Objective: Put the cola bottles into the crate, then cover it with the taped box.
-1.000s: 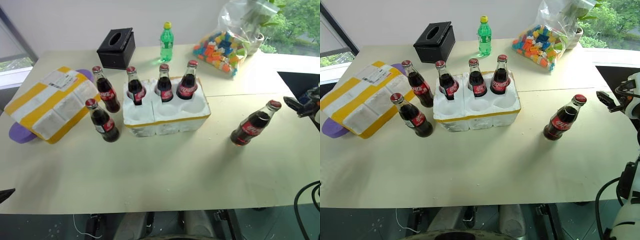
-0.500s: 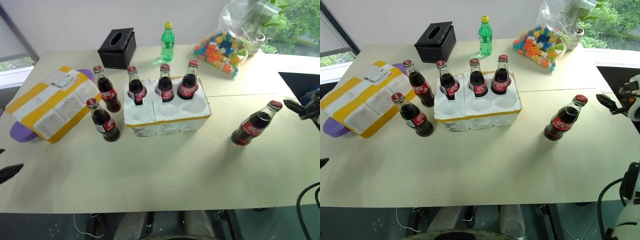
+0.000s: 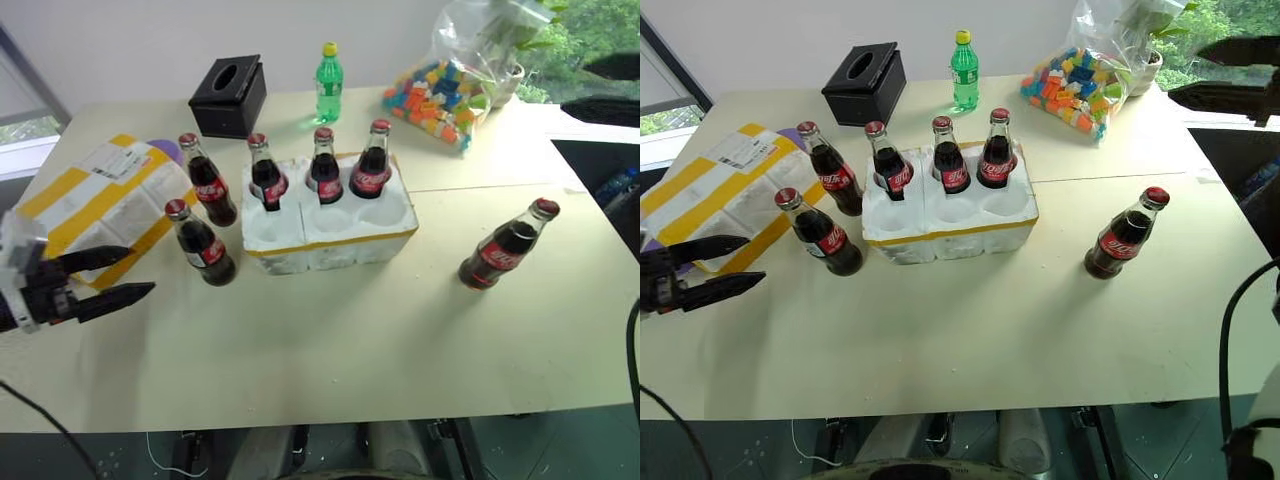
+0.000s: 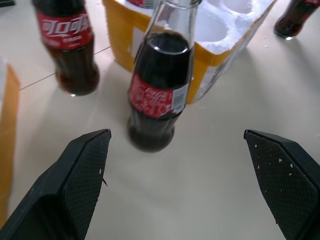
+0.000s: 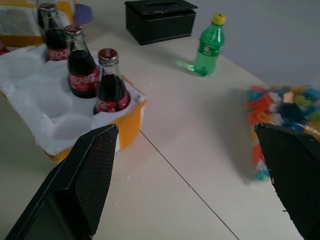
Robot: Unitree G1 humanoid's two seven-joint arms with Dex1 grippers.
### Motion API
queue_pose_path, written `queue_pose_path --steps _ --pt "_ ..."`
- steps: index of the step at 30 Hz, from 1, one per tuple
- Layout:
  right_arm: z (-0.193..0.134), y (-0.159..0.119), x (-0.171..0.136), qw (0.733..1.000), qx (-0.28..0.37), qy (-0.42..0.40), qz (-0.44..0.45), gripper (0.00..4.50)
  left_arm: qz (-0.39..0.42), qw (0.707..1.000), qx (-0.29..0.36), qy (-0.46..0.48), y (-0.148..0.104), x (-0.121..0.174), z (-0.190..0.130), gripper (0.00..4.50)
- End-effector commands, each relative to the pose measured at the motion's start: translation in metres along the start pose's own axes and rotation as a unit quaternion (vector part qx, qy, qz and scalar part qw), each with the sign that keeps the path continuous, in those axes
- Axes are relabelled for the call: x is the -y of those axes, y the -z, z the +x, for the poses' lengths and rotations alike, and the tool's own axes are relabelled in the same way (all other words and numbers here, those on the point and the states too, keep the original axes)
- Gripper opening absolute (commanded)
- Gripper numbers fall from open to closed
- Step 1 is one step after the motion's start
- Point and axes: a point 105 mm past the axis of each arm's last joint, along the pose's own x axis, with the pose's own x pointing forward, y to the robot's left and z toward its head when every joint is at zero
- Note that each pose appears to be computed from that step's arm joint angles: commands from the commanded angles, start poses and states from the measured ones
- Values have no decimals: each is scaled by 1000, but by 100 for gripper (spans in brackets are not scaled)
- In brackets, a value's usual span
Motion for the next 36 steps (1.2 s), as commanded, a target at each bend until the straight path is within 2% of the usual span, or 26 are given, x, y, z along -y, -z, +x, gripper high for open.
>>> queue_pose_path --steps 1,7,11,25,27,30,33,36 --pt "13 -38 -23 997 44 -62 -29 450 15 1000 9 22 -4 3 19 447" --pt "33 -57 -67 984 67 -157 -42 450 28 999 23 13 -6 -12 56 447" --pt "36 -61 -84 980 76 -180 -43 450 37 999 32 6 -11 -20 72 447" --pt "41 -59 -99 978 95 -185 -27 450 8 999 35 24 6 -15 118 447" --pt "41 -60 -100 978 98 -185 -26 450 7 999 43 25 1 -16 118 393" --pt "41 -59 -101 978 102 -181 -23 450 12 999 43 26 -4 -17 116 281" --pt "41 -56 -101 979 104 -176 -19 450 15 998 45 37 -15 -14 113 284" --pt "40 -52 -102 980 104 -170 -14 450 20 992 64 105 -45 7 102 284"
